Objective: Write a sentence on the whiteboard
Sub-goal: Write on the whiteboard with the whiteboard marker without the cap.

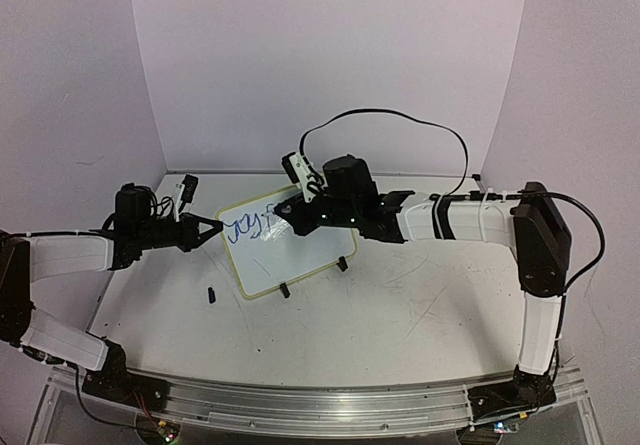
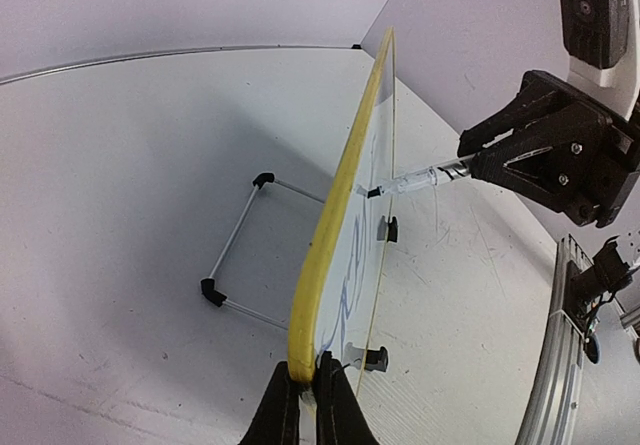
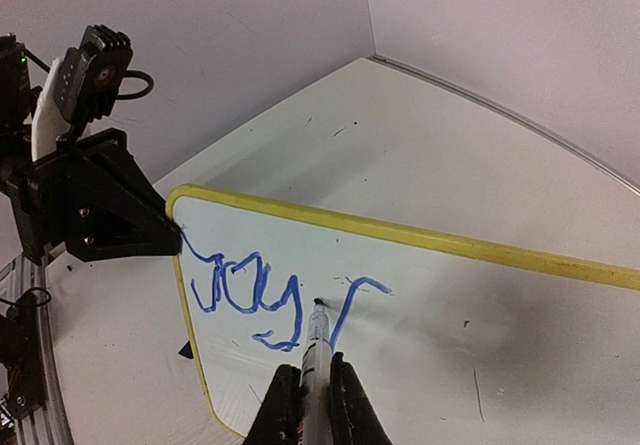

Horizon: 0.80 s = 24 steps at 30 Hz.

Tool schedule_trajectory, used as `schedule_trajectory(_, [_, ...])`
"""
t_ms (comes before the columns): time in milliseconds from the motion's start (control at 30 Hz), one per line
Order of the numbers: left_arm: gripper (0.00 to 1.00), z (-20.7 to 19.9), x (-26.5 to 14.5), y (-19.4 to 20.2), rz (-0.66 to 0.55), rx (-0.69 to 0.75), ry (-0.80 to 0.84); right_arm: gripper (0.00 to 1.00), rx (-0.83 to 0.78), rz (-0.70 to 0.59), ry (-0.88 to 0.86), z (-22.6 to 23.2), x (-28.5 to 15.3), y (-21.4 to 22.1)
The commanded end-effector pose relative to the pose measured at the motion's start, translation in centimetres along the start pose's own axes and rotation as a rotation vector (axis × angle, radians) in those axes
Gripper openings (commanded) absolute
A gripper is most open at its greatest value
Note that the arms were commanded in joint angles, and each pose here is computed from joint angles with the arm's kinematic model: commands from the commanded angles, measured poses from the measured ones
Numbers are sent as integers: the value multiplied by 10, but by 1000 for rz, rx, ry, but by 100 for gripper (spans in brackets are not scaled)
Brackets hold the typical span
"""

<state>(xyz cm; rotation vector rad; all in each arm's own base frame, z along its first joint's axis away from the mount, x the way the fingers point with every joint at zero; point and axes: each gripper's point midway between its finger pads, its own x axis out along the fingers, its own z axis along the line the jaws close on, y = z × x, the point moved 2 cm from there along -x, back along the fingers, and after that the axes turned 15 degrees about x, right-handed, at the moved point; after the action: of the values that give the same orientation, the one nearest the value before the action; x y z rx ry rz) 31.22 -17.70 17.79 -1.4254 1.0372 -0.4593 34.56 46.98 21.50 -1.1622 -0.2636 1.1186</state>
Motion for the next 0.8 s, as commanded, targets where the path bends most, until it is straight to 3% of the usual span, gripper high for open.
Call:
schedule_trajectory(0, [0, 4, 0, -13, -16, 91, -29, 0, 5, -54, 65, -10, -4, -17])
schedule_trajectory(400, [0, 4, 0, -13, -15, 90, -30, 0, 9, -77, 113, -19, -21, -21])
schedule_trajectory(767, [0, 4, 1, -13, -12, 89, -25, 0, 2, -119, 50, -5, -43, -30])
